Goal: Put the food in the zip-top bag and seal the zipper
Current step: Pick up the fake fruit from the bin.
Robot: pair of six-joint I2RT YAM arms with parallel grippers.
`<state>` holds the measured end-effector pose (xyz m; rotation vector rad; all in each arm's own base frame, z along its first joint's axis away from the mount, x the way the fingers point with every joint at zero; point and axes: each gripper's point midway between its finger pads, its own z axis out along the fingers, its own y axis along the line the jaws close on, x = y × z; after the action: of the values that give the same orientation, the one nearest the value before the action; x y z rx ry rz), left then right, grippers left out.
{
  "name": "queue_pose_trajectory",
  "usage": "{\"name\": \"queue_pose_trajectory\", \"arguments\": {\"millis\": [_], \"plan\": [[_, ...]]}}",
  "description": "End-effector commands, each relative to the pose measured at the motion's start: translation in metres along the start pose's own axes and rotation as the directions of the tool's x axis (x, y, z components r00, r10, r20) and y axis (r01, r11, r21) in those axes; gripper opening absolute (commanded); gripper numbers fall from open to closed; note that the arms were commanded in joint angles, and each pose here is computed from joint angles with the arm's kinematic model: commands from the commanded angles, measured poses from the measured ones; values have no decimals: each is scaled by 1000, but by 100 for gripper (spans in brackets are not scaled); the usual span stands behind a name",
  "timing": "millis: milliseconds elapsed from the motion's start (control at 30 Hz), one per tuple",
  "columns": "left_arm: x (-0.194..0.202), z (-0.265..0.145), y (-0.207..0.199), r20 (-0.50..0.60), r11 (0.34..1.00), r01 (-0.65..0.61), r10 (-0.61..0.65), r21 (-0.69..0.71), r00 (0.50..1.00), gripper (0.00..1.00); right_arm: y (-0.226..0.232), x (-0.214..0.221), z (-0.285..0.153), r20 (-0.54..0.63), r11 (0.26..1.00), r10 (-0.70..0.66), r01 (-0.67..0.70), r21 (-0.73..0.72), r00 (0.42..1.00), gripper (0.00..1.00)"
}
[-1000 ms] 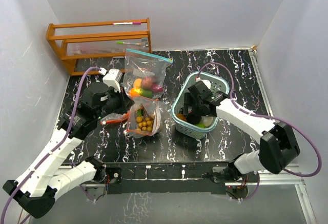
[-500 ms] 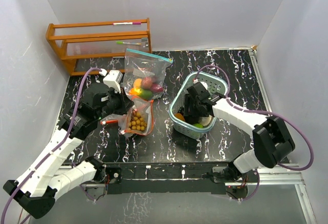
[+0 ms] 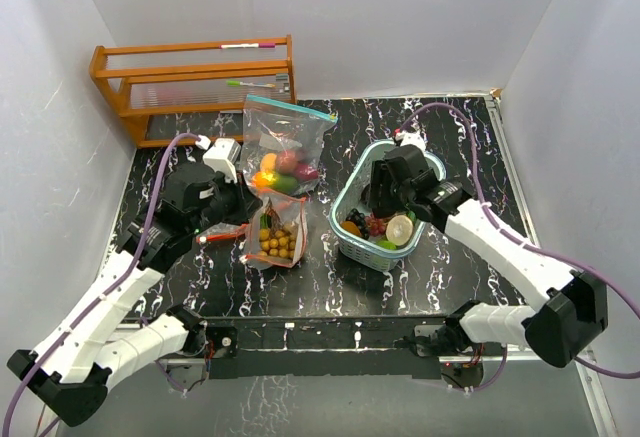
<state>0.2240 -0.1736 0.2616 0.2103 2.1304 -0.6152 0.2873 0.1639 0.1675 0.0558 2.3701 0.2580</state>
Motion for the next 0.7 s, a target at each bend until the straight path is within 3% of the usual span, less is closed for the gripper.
{"name": "queue_pose_trajectory", "arguments": {"millis": [0,233,367,667], "plan": [[-1,3,-5,14,1000,0,-1,28,1000,0,24,-45,-38,125,992,-21,37,-123,992,28],[7,14,-6,-10,999,16,-16,45,1000,0,83,-92,-107,268,890,-14,134,-436,963,25],[8,24,-10,-13,998,27,-26,63,1000,0,116,-98,-129,273,791,2,165,-589,962,23],[2,40,-16,-17,996,31,-30,83,999,0,204,-55,-125,232,633,-63,219,-743,971,23]]}}
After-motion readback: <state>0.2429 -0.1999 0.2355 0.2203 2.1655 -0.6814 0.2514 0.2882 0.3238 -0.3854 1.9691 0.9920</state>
